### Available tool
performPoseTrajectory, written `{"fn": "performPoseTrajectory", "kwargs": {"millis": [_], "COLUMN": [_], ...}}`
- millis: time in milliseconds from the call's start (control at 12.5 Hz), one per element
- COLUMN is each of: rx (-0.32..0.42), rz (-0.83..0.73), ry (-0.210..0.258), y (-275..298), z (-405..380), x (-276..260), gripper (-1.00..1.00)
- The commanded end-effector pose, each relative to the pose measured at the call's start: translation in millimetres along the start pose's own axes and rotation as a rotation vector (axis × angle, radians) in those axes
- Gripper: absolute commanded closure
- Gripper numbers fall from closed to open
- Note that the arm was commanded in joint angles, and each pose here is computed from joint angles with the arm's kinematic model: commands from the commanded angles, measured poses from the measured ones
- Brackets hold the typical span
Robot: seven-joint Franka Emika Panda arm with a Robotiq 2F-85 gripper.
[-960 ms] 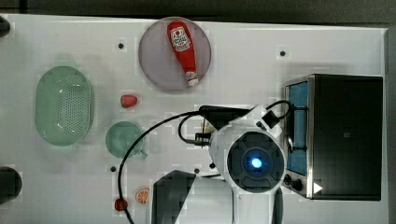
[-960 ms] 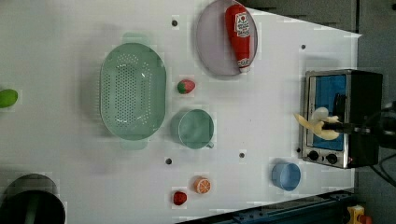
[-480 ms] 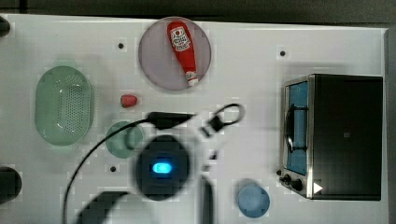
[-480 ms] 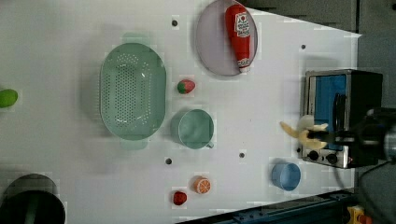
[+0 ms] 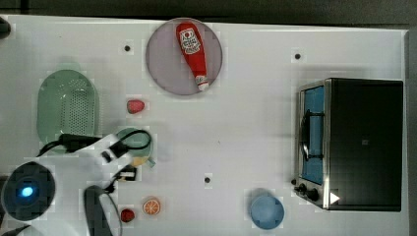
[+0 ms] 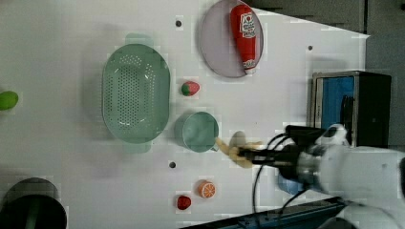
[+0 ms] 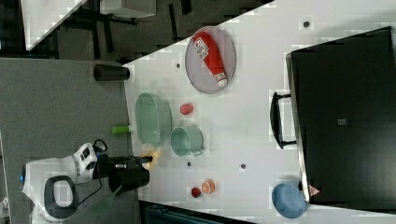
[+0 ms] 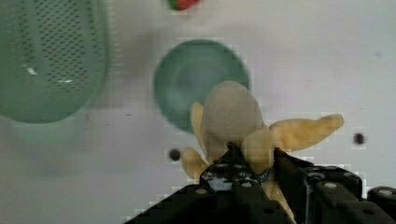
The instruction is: Pick Banana and place it in mug.
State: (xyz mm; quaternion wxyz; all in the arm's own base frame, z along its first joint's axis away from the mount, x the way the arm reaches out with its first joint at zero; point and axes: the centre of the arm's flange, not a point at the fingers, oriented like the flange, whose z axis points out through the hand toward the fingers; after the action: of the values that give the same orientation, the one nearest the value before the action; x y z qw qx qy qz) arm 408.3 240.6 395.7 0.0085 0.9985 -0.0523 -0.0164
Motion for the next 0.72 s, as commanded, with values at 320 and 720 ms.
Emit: {"fn": "performPoseTrajectory", "kwargs": {"millis": [320, 720], "rx": [0.086, 0.157], "rz": [0.239, 0.292], "ry": [-0.082, -0.061], "y": [8, -2], "z": [87, 141], "x": [41, 54], "gripper": [0.46, 0.18]}}
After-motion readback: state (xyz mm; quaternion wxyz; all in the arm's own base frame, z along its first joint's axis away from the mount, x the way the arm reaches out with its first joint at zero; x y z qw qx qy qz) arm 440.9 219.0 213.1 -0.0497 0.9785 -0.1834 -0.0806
